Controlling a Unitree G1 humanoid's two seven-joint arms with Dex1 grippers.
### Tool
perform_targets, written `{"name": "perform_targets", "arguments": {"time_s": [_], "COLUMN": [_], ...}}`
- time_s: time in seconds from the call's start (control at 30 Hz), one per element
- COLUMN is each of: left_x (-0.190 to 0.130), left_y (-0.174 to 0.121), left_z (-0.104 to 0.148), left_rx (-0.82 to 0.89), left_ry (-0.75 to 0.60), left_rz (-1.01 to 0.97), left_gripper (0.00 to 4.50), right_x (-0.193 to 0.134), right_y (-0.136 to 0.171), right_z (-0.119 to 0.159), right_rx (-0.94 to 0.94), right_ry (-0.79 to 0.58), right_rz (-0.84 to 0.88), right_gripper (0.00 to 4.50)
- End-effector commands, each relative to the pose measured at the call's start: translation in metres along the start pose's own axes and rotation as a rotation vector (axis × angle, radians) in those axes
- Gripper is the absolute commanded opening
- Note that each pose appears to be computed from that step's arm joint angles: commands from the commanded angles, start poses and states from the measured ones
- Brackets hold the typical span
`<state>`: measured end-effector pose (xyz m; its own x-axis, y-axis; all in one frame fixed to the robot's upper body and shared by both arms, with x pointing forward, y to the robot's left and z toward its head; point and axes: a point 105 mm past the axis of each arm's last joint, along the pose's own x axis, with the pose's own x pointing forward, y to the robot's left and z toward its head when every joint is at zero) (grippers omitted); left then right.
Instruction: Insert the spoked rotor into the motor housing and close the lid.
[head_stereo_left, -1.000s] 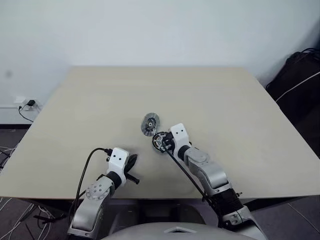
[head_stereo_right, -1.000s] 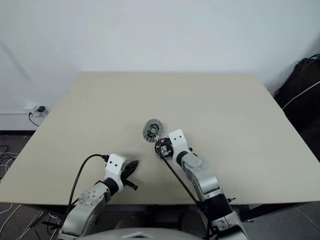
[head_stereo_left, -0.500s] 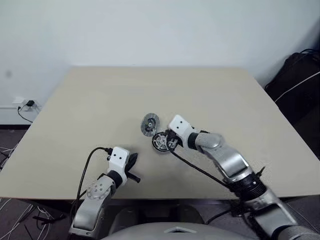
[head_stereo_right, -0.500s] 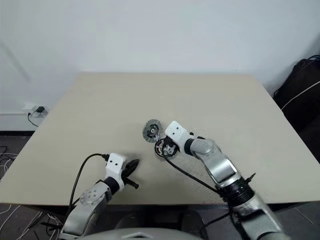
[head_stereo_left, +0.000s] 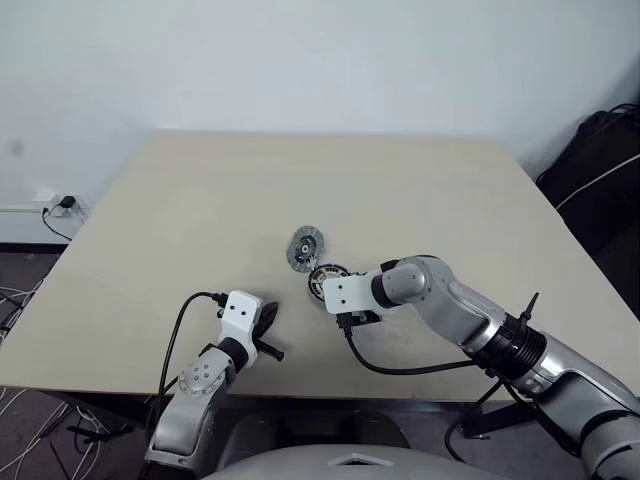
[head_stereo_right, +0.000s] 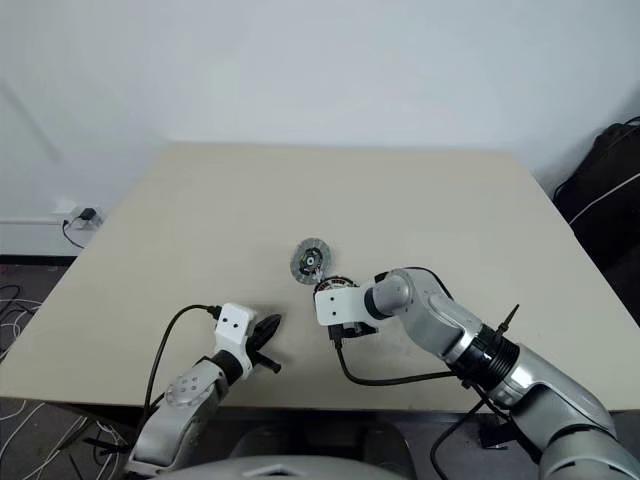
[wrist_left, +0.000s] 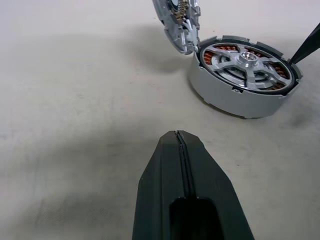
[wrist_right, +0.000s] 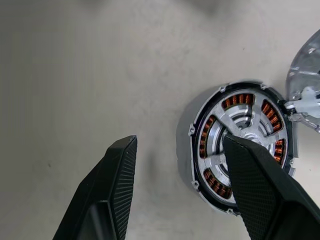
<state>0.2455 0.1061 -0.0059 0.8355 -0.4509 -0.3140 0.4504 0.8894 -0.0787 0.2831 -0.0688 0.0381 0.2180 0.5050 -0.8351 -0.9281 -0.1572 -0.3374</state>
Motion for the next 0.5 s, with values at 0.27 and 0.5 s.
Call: {"name": "perform_targets", "arguments": {"time_s": [0.27,0.5], "left_x": [-0.001,0.000], "left_y": [0.003,0.003], "left_z": [0.007,0.009], "left_rx": [0.002,0.002], "left_ry": [-0.047,-0.056], "left_rz": [0.023,0.027], "left_gripper": [0.00,0.00], "right_x": [0.005,0.009], "right_y": [-0.015,-0.019], "right_z": [0.000,-0.008], "right_rx": [-0.044,-0.043], "right_ry": [0.001,0.029], "right_rz": [0.020,0.030], "right_gripper": [2.88,2.88]}}
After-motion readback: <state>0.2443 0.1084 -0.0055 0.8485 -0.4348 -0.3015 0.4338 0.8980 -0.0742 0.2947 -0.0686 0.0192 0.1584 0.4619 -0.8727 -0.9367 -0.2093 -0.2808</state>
